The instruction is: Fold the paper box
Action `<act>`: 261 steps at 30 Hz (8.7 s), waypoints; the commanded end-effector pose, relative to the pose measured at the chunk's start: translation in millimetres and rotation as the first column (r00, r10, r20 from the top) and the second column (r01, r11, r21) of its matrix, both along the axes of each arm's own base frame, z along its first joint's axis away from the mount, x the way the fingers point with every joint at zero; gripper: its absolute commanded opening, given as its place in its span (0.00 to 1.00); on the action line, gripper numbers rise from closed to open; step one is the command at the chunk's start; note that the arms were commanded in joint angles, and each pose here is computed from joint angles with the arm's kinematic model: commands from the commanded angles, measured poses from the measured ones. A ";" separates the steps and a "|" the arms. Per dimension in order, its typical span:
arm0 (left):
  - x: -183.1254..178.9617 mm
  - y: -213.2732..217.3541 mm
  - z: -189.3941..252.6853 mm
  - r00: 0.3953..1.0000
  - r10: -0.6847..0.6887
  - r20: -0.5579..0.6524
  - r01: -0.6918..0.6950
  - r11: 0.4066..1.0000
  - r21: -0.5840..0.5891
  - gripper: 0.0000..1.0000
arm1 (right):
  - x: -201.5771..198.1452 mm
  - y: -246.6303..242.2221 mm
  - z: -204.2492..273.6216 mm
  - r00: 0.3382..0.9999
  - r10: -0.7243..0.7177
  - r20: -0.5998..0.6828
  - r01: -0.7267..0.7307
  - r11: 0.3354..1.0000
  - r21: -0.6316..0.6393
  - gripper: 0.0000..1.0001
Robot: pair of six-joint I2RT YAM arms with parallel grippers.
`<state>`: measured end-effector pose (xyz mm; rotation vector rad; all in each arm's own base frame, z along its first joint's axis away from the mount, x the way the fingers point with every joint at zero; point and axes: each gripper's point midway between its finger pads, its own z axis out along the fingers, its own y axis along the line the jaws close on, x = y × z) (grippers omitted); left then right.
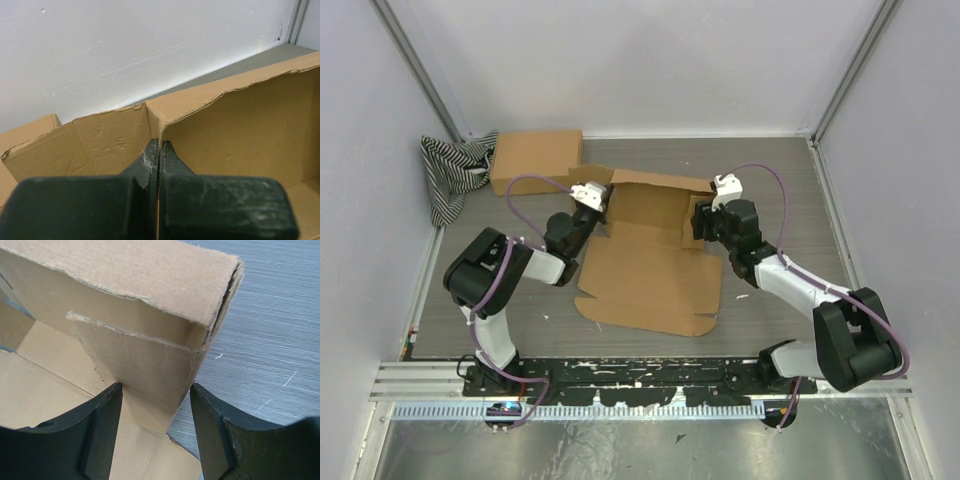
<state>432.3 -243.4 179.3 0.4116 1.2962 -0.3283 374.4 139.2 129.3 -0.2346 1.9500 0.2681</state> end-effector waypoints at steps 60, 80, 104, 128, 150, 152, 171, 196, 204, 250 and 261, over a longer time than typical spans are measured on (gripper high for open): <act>-3.7 31.7 -5.1 0.978 0.210 0.000 -0.210 0.978 0.008 0.00 | -66.3 -31.2 115.4 0.970 -0.062 0.233 0.035 0.992 0.119 1.00; -3.3 29.0 0.0 0.980 0.198 0.012 -0.198 0.980 0.004 0.00 | -13.6 -141.1 29.6 0.927 -0.364 -0.085 0.370 0.927 0.061 0.87; -5.7 21.5 1.1 0.988 0.155 0.013 -0.155 0.988 -0.003 0.00 | -30.2 -10.6 54.5 0.976 0.209 0.066 -0.219 0.944 0.246 0.85; -15.1 7.2 9.1 0.997 0.059 0.046 -0.060 0.998 0.021 0.00 | -4.3 6.7 38.1 0.988 0.152 0.019 -0.153 0.985 0.085 0.69; 31.3 13.2 22.9 0.992 0.109 0.069 -0.106 0.993 -0.053 0.00 | -9.1 15.9 64.8 0.960 0.236 0.152 -0.247 0.968 0.054 0.81; 39.8 13.7 26.0 0.989 0.123 0.076 -0.118 0.991 -0.066 0.00 | -0.9 17.3 65.9 0.957 0.244 0.158 -0.253 0.967 0.040 0.81; 97.4 63.3 -0.5 0.966 0.251 -0.058 -0.257 0.925 -0.279 0.00 | 35.2 30.3 79.4 0.880 0.418 0.227 -0.439 0.897 0.051 0.90; 95.6 70.2 4.4 0.972 0.230 -0.049 -0.235 0.933 -0.272 0.00 | 107.1 -32.6 35.2 0.900 0.397 0.181 -0.425 0.890 0.161 0.81; 93.8 68.8 6.8 0.974 0.221 -0.043 -0.225 0.936 -0.269 0.00 | 103.7 4.6 34.0 0.826 0.530 0.193 -0.561 0.807 0.183 0.80; 54.4 48.4 13.7 0.995 0.101 0.015 -0.098 0.987 -0.124 0.00 | 55.6 44.8 26.9 0.883 0.464 0.073 -0.469 0.879 0.088 0.77; 48.2 43.8 24.5 0.995 0.090 0.045 -0.085 0.990 -0.110 0.00 | 67.7 48.6 32.6 0.934 0.357 -0.006 -0.357 0.934 0.008 0.72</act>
